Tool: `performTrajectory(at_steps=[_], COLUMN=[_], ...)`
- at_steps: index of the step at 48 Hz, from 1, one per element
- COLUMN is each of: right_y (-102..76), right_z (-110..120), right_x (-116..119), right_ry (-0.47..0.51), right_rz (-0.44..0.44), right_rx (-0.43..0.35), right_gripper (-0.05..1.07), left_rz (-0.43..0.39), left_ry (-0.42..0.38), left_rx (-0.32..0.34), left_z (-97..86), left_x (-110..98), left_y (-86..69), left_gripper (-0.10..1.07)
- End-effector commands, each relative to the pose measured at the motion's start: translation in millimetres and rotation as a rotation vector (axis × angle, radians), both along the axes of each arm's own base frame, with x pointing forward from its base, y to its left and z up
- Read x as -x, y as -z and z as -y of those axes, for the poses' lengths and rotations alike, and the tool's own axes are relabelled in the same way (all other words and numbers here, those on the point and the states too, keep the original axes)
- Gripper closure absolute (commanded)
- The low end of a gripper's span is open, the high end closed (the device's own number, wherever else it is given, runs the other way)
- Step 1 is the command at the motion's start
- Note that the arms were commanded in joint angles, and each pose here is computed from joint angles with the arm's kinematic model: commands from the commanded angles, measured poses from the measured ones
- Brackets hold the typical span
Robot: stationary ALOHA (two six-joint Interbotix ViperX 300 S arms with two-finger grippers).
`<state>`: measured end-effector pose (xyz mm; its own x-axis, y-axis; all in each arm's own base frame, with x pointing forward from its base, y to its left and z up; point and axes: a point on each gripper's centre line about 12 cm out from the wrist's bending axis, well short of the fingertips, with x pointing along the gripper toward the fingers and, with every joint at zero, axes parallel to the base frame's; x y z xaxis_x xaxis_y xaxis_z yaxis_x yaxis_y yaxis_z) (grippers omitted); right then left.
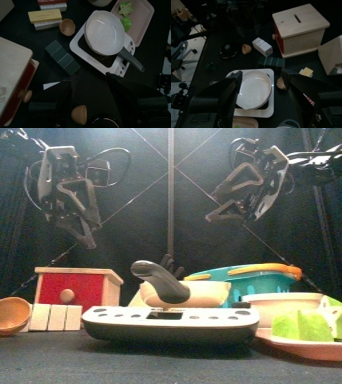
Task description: Grab pan
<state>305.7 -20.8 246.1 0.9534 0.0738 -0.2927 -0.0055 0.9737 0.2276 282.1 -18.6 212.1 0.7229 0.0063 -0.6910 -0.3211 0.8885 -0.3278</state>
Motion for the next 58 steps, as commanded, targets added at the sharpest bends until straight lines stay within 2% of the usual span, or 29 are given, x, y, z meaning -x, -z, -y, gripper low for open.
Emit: performTrajectory(at_steps=[1, 8, 15, 21, 31, 45, 52, 58], right_y=[1.9, 20.2, 36.6, 43.1, 42.3, 62.3, 65.0, 73.5], right_z=[-7.0, -1.9, 5.6, 1.5, -14.2, -15.3, -16.7, -15.9], right_x=[-5.1, -11.8, -20.3, -30.5, -51.0, -58.3, -62.9, -61.9], right_ry=[0.012, 0.105, 0.240, 0.303, 0.297, 0.358, 0.372, 0.389], right_rz=[-0.009, -0.108, -0.252, -0.357, -0.394, -0.491, -0.510, -0.557], right_rx=[-0.066, -0.138, -0.202, -0.227, -0.255, -0.315, -0.337, -0.319], right_gripper=[0.08, 0.08, 0.08, 0.08, 0.09, 0.11, 0.11, 0.11], left_rz=[0.050, 0.094, 0.088, 0.072, 0.087, 0.145, 0.133, 0.131], left_ry=[0.019, 0.056, 0.062, 0.059, 0.077, 0.171, 0.147, 0.147], left_rx=[-0.006, -0.034, -0.038, -0.047, -0.134, -0.288, -0.309, -0.302], left_z=[2.1, 3.5, 3.3, 0.7, -11.6, -18.1, -29.8, -31.9], left_x=[-7.3, -9.1, -5.9, -3.3, -4.9, -10.1, -8.3, -4.3], left_y=[-8.9, -7.3, -2.1, 3.2, 1.9, -5.9, -2.3, 4.1], left_gripper=[0.11, 0.11, 0.11, 0.11, 0.11, 0.11, 0.11, 0.11])
